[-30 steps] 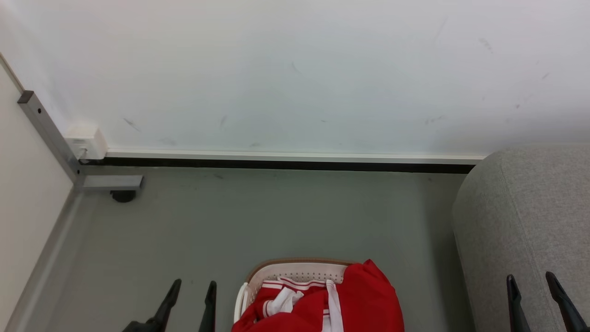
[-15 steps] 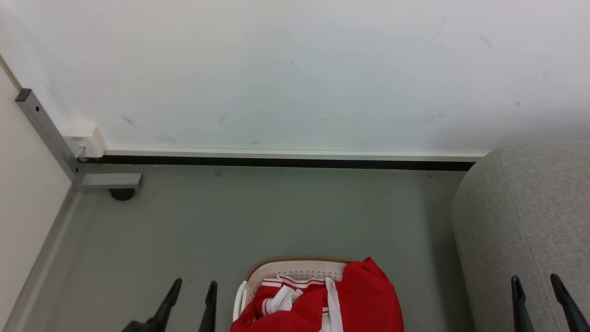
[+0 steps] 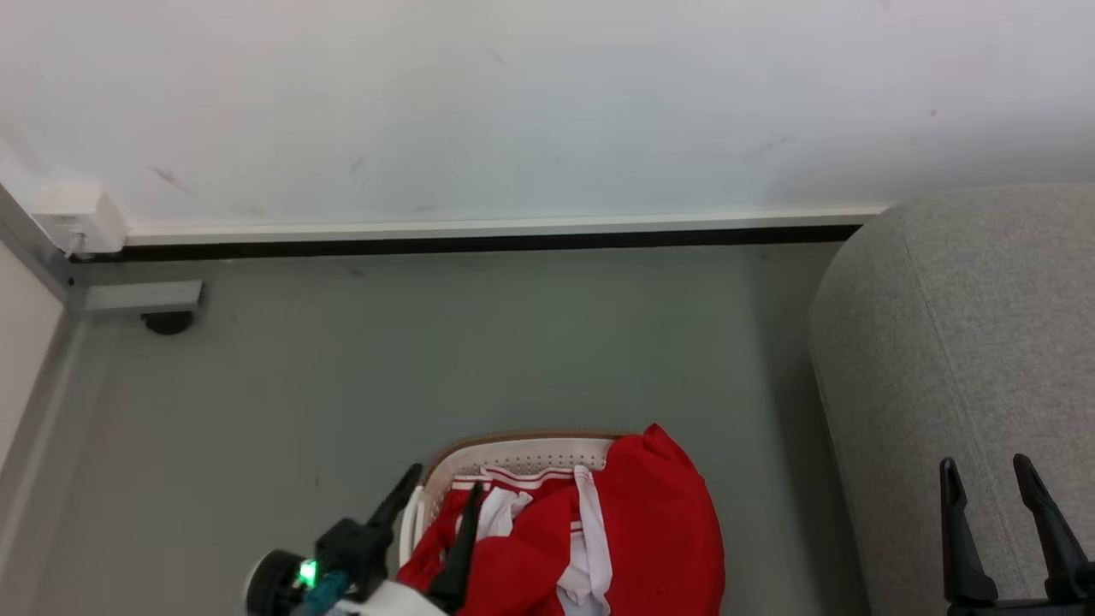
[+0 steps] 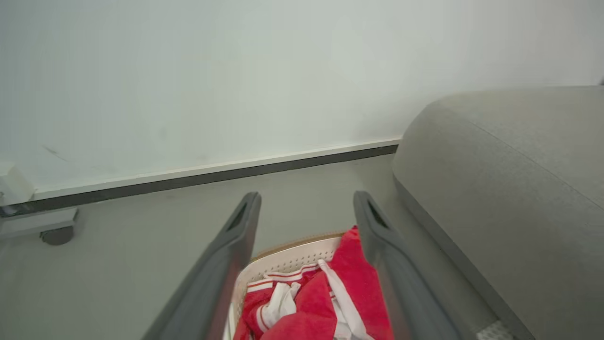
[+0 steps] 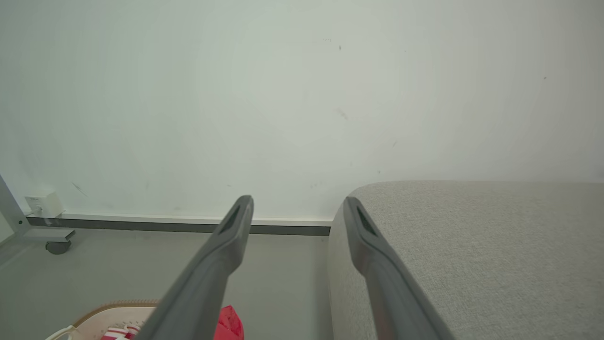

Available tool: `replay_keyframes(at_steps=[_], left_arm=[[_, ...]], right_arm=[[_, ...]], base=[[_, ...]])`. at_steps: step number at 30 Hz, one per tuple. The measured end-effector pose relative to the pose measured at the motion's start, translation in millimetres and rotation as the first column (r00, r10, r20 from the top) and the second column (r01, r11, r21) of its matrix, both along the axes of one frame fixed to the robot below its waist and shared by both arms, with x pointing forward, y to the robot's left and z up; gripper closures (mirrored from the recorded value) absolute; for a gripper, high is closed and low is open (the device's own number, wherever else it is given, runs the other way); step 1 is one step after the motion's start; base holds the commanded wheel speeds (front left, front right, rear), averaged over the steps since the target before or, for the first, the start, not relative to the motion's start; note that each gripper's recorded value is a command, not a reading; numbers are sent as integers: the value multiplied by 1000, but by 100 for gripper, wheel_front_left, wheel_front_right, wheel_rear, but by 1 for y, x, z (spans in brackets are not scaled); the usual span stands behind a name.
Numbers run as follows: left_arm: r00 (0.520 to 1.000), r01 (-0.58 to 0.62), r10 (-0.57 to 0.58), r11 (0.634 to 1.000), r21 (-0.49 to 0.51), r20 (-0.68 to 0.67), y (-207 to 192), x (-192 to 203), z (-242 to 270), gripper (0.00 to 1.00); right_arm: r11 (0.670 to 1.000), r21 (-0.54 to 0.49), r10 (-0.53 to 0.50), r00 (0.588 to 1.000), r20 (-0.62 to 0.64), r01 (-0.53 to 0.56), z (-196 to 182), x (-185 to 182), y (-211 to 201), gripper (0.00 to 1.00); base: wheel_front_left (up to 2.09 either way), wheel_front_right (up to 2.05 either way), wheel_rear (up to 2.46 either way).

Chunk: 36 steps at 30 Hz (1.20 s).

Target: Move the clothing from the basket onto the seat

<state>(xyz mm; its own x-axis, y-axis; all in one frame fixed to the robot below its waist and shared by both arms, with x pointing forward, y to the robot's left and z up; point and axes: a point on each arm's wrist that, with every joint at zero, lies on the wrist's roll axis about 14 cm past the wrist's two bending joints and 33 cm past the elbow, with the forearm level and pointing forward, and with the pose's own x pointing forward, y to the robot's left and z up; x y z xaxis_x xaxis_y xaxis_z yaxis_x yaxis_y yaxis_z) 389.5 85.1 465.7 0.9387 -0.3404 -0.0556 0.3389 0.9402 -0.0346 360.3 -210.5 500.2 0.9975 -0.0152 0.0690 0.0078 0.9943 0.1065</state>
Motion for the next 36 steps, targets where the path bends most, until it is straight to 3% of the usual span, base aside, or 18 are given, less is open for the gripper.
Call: replay_keyframes(at_steps=[7,13,23,36], left_arm=[[967,214,-196,971,106,-160,-58,20,-43,0],[883,366,-278,912,183,-377,-83,22,-102,0],[750,491,-239,826,277,-617,-69,40,-188,0],[610,598,-154,734,324,-778,-48,52,-269,0]], right_arm=[[1000,8,-1,1000,-4,2,-3,16,3,0],[1000,7,-15,1000,-17,15,-9,30,0,0],[1000,4,-8,996,-91,8,-39,52,3,0],[999,35,0,988,-157,5,-73,79,3,0]], base=[[0,0,0],[0,0,0],[0,0,0],[0,0,0]])
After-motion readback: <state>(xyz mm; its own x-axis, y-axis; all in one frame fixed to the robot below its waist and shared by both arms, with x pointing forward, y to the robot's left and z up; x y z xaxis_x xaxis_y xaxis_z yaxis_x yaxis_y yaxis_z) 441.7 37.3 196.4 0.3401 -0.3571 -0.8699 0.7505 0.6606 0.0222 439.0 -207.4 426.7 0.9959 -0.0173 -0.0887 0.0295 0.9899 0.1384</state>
